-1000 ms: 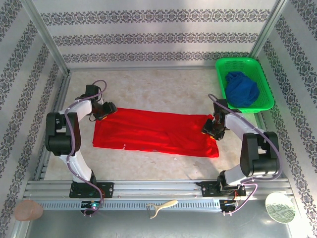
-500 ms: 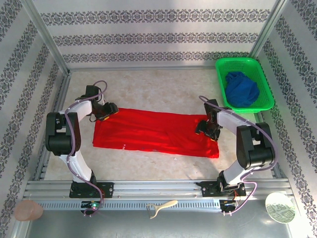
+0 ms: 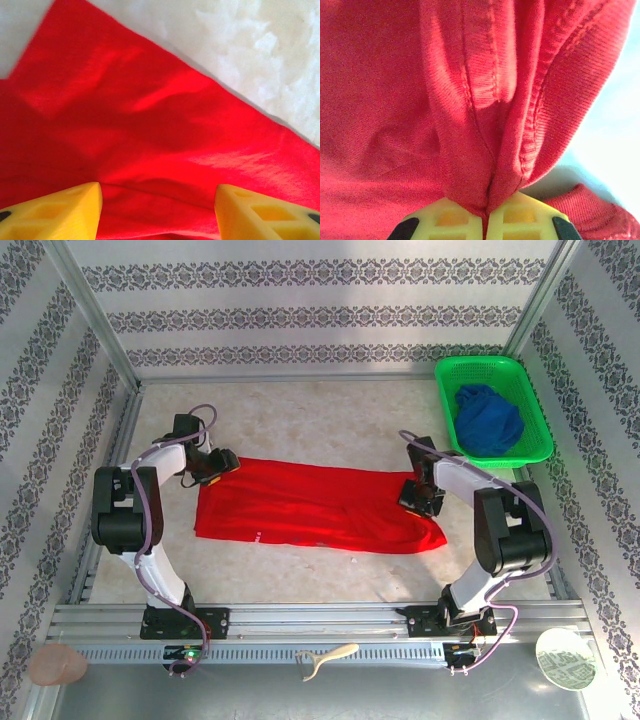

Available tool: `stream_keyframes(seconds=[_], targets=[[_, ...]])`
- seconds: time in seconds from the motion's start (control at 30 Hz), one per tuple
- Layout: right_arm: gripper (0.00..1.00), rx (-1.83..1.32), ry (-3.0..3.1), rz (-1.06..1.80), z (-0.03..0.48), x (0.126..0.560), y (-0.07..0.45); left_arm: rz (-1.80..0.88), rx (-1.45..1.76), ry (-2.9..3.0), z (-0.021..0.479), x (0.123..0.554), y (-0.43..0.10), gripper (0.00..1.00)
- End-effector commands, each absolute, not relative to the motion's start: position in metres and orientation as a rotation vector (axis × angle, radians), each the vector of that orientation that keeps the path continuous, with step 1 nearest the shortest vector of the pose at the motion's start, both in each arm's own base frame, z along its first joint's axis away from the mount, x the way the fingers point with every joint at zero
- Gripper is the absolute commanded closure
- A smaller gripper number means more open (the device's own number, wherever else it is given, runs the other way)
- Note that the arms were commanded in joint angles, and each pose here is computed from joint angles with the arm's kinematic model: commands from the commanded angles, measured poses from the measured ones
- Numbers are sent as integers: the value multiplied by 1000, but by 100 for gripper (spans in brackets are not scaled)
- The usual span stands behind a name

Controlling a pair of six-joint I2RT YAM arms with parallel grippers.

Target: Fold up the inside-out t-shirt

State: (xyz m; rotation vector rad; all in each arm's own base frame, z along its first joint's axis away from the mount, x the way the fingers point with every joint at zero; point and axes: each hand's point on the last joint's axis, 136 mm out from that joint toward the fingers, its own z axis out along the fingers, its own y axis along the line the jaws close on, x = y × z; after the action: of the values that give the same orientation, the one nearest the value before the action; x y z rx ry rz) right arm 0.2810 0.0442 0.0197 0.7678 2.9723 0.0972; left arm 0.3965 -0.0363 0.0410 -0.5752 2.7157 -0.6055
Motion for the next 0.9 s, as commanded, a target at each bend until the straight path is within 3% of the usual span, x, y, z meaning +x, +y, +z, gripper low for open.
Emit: stream_keyframes(seconds=[0.0, 0.37, 0.87], targets=[[100, 789, 2952, 95, 34, 275, 28, -598, -532, 2768, 28, 382, -42, 39], [100, 688, 2827, 262, 104, 307, 26, -684, -514, 2781, 19, 345, -101, 40], [100, 472, 2811, 365, 157, 296, 116, -693, -472, 2698, 57, 381, -99, 38]])
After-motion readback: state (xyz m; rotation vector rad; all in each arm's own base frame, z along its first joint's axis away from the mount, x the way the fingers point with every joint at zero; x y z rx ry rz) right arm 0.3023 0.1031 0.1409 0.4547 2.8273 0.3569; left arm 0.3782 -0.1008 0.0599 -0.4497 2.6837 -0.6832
